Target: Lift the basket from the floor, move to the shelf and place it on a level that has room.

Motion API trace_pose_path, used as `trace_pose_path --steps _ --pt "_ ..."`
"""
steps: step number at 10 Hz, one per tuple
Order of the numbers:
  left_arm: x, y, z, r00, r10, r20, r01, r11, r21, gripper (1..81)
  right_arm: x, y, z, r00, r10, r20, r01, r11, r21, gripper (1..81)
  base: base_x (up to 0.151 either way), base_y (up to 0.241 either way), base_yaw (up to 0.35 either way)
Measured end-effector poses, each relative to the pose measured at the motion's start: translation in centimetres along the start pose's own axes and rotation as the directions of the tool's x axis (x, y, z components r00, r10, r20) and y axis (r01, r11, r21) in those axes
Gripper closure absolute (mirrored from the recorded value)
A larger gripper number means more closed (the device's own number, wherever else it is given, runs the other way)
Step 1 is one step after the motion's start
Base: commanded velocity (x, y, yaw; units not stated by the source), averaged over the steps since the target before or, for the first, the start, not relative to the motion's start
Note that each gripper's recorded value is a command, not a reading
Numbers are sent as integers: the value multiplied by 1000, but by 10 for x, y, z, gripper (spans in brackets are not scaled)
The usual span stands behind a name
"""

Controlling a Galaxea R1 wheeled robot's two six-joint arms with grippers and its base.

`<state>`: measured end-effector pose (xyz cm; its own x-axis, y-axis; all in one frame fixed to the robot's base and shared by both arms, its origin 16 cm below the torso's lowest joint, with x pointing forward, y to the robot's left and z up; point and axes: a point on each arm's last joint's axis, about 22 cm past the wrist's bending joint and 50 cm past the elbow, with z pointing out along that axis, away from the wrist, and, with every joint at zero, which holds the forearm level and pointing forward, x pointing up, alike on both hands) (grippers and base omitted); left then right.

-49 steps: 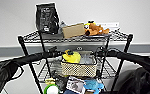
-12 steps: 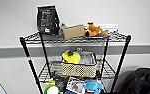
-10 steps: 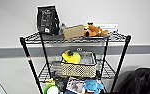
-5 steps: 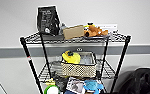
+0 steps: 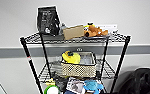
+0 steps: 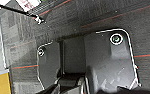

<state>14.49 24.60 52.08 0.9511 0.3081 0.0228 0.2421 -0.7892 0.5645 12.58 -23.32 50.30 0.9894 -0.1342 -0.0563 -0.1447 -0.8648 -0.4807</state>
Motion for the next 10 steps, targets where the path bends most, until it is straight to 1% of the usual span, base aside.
trace_pose_path --steps 1,3,5,7,8,10 --pt "-12 -1 9 1000 0 10 0 1000 7 10 -12 10 9 1000 -5 8 5 1000 -28 10 0 0 0" --pt "-28 -13 22 1000 7 18 -8 999 41 10 -12 23 25 1000 -26 -8 25 997 -80 10 0 0 0" --pt "-33 -21 33 1000 25 15 -26 997 69 10 -16 22 44 999 -44 -12 43 993 -109 10 0 0 0" --pt "-44 -24 44 999 34 20 -35 995 89 10 -31 19 60 998 -63 1 63 989 -132 10 0 0 0" --pt "-48 -28 50 999 36 20 -38 994 106 10 -36 17 67 997 -73 7 73 987 -144 10 0 0 0" --pt "-48 -28 63 998 62 13 -64 989 131 10 -37 17 75 995 -95 3 94 981 -172 10 0 0 0"
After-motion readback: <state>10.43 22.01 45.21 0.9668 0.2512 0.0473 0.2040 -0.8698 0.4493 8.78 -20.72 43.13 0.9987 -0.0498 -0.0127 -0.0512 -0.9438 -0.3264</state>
